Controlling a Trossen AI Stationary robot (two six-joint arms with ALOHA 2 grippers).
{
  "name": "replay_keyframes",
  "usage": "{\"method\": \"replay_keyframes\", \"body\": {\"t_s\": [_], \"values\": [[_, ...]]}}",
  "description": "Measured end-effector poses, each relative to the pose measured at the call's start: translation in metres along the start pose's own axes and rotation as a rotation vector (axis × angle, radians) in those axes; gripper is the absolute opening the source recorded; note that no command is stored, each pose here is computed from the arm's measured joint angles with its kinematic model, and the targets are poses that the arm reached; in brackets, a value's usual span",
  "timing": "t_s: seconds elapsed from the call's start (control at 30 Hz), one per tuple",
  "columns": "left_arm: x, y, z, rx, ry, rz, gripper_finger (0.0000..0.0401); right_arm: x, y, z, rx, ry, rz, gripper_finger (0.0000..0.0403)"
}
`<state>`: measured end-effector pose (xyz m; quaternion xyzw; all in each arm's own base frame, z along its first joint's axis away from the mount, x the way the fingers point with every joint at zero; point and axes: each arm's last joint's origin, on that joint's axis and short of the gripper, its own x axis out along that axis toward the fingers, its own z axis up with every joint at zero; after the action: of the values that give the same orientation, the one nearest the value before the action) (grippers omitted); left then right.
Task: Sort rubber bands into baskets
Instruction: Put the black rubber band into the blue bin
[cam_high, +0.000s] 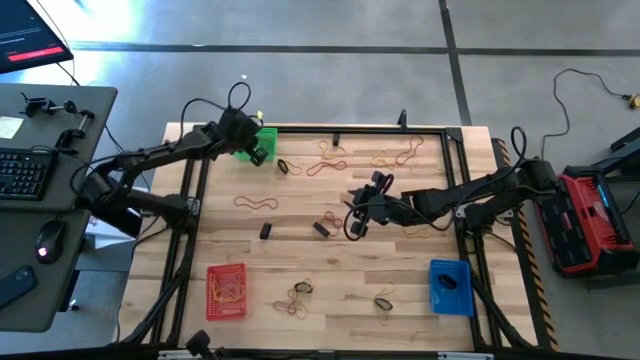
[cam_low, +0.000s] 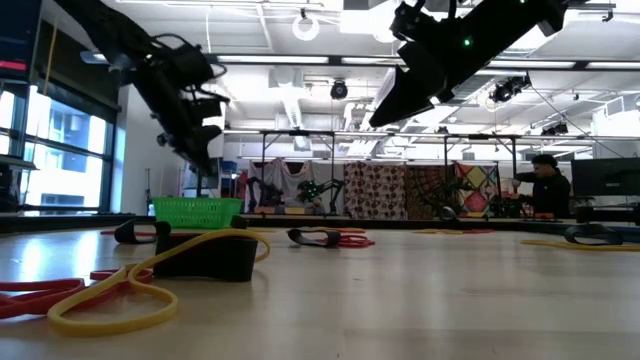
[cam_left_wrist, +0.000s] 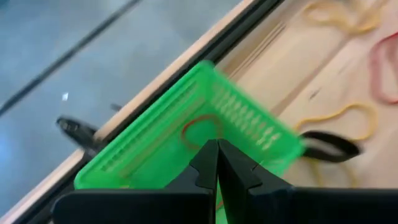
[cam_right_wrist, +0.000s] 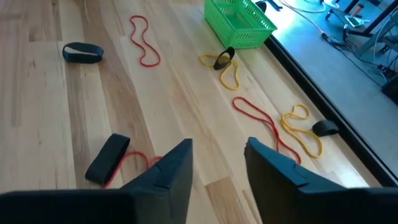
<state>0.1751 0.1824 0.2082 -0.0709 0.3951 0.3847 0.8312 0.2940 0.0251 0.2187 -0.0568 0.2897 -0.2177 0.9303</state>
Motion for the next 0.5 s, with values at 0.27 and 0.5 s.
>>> {"method": "replay_keyframes", "body": {"t_s": [0.27,0.5], "values": [[-0.035,-0.035,-0.012,0.044,-0.243,-0.103,0.0000,0.014,0.005,-0.006,-0.006,0.027,0.021,0.0041],[-0.063,-0.066,-0.027,0.094,-0.382,-0.244,0.0000,0.031,0.017,-0.009,0.006,-0.015,0.103,0.0010]]}}
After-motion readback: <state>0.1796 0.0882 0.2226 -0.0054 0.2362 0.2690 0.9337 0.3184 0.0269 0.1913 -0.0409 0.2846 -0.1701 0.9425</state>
